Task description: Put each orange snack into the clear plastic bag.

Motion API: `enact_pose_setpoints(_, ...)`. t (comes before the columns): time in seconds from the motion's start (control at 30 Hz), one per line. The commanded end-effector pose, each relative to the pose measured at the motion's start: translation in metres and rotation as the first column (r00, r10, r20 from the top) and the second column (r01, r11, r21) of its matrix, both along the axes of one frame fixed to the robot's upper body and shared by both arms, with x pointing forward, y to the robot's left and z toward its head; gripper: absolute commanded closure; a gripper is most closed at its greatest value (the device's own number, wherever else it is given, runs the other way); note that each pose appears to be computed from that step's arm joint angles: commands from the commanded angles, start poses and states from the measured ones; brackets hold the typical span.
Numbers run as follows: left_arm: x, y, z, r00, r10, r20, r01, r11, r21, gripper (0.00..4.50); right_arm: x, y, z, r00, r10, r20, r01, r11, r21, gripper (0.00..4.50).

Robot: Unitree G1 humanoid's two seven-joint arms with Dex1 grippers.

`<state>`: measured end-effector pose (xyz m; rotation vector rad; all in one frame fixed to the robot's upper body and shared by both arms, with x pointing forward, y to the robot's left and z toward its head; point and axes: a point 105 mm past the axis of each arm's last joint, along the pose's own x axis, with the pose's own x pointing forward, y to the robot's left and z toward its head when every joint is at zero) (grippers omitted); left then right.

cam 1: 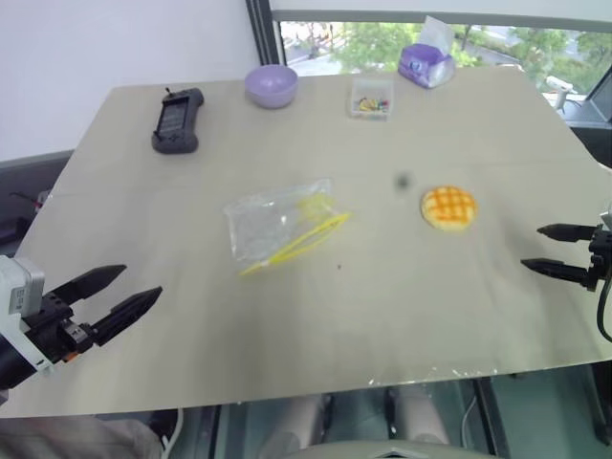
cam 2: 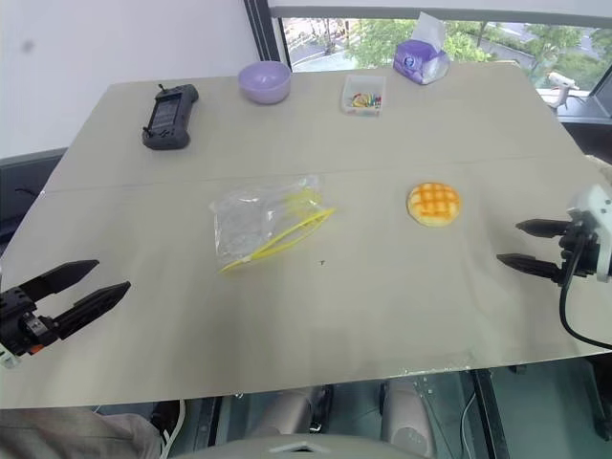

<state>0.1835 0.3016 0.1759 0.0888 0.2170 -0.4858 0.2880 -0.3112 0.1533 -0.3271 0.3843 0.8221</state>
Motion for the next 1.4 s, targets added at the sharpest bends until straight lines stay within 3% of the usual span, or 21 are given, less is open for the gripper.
enact_pose_setpoints(0.03,-0.001,0.002,0.002,1.0,0.006,0.012,-0.006,1.0,0.018,0.48,0.0,0.004,0.012,0.998,0.012,0.057,-0.012,1.0,0.002,0.18)
enact_pose_setpoints(0.7,0.007,0.0,-0.004,1.0,-0.001,0.005,0.001,1.0,0.015,0.48,0.001,0.011,0.013,0.998,0.01,0.059,-0.011,1.0,0.01,0.18)
enact_pose_setpoints(1.03,0.016,-0.014,-0.025,0.998,-0.054,-0.032,0.056,0.996,0.07,0.48,0.003,0.02,0.012,0.998,0.014,0.065,-0.016,0.999,0.036,0.18)
enact_pose_setpoints(1.13,0.03,-0.025,-0.041,0.996,-0.079,-0.039,0.083,0.99,0.114,0.48,0.003,0.039,0.01,0.996,0.057,0.062,-0.061,0.996,0.07,0.18)
enact_pose_setpoints(1.4,0.082,-0.026,-0.059,0.986,-0.136,0.097,0.076,0.884,0.461,0.48,0.001,0.067,0.011,0.992,0.105,0.065,-0.113,0.987,0.118,0.18)
